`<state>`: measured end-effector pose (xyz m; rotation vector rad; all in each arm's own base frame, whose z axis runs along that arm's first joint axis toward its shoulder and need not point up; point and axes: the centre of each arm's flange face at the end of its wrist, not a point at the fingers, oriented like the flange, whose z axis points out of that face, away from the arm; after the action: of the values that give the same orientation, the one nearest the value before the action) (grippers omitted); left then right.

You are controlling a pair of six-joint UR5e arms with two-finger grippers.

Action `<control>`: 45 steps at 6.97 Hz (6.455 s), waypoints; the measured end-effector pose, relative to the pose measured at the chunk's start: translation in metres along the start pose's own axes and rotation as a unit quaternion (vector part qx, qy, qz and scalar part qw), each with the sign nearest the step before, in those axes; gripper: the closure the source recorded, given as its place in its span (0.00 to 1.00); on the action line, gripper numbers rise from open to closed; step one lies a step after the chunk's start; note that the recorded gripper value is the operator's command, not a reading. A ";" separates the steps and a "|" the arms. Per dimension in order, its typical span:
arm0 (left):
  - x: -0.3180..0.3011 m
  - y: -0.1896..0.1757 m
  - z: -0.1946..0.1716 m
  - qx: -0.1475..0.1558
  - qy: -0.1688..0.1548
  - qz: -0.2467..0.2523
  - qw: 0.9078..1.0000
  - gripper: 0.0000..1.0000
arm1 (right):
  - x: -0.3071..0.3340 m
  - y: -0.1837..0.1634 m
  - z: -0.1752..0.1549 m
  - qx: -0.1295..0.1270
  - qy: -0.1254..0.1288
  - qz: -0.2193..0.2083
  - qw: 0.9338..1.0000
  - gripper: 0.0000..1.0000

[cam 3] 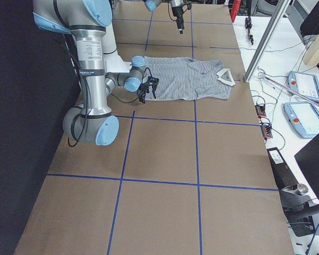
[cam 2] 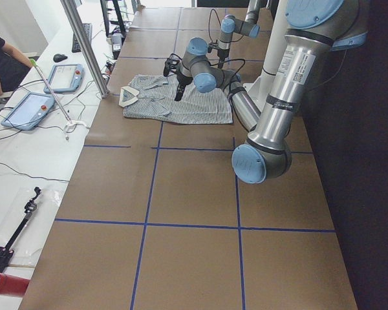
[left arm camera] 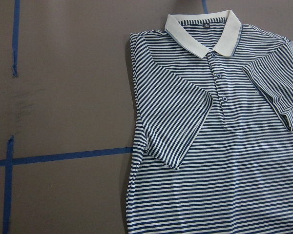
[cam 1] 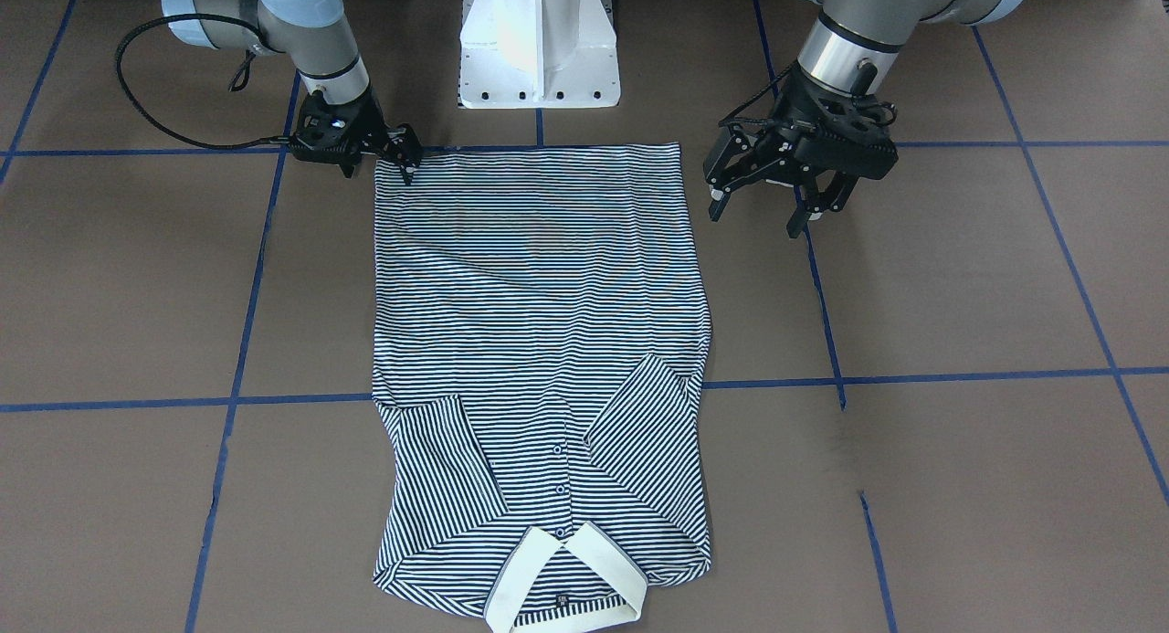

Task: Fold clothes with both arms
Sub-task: 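Lower both grippers and grasp the two hem corners, then lift the hem with both grippers and fold it toward the collar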

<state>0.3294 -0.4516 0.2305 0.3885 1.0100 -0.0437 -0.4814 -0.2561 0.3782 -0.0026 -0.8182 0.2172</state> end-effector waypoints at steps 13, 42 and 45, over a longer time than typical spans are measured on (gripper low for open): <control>-0.004 0.025 0.028 -0.026 -0.019 -0.107 0.994 0.00 | -0.011 0.002 -0.038 -0.013 -0.032 -0.001 0.999 1.00; 0.083 0.316 -0.043 -0.186 -0.102 -0.201 0.956 1.00 | 0.005 0.047 -0.139 -0.175 -0.095 -0.030 0.980 1.00; 0.084 0.272 -0.050 -0.155 -0.073 -0.171 0.970 1.00 | -0.014 -0.011 -0.141 -0.113 -0.123 -0.054 0.984 1.00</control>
<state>0.3923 -0.1697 0.2177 -0.0765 0.9111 -0.2192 -0.3866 -0.2585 0.2726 -0.1475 -1.0827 0.0192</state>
